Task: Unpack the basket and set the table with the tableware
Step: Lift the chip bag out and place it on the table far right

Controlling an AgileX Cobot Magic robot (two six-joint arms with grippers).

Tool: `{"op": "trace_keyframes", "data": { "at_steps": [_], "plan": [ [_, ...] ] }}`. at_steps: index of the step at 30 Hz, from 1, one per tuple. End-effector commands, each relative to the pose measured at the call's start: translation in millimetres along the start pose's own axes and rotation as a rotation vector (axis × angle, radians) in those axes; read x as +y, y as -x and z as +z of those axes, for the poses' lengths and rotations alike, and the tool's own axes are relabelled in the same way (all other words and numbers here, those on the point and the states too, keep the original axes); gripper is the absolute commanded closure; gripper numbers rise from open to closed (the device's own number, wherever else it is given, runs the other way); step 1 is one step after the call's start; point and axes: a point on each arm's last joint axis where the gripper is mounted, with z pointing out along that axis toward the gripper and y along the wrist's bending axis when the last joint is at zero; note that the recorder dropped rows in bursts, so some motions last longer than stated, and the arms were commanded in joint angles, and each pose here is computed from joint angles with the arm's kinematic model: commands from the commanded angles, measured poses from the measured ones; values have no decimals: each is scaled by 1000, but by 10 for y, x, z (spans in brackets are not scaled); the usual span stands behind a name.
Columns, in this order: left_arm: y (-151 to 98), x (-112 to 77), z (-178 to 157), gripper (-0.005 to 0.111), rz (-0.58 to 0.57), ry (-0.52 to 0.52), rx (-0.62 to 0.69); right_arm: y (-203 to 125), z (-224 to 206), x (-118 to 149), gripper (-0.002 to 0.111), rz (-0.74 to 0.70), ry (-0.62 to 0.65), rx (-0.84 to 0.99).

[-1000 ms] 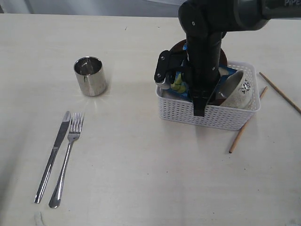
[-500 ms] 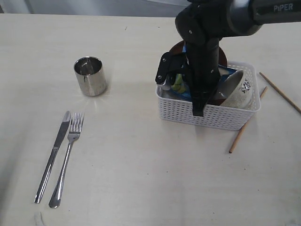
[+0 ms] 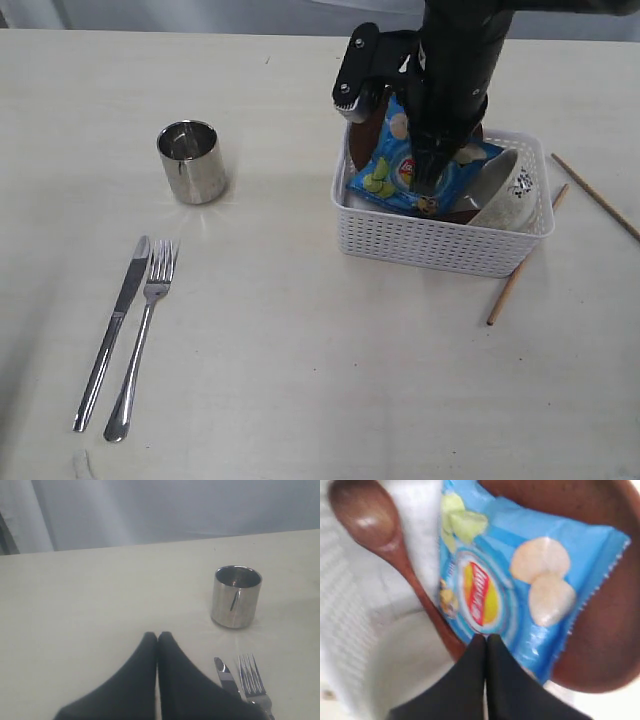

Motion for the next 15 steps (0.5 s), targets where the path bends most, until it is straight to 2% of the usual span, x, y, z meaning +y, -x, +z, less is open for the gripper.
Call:
{"op": "trace_keyframes", "data": {
  "at_steps": [1,4,5,6,7,11,15],
  "plan": [
    [1,-4,1,107,-5,-6,-8,57,26,94,95,40,108,-59],
    [1,-4,1,107,-5,-6,-8,55,44,-42,50,198,-37,-57],
    [1,-4,1,107,-5,-6,-8,34,35,-107,44,253,-109,-46],
    [1,-4,1,107,-5,-6,-8,3,28,-160,45,272,-172,-22],
    [1,-4,1,107,-5,-6,-8,-9,46,-170,48,279,-179,-8],
    [1,-4,1,107,-5,-6,-8,27,170,-118,57,278,-125,3],
    [1,-4,1,107,-5,-6,-8,52,314,-91,59,276,-104,31]
  ]
}}
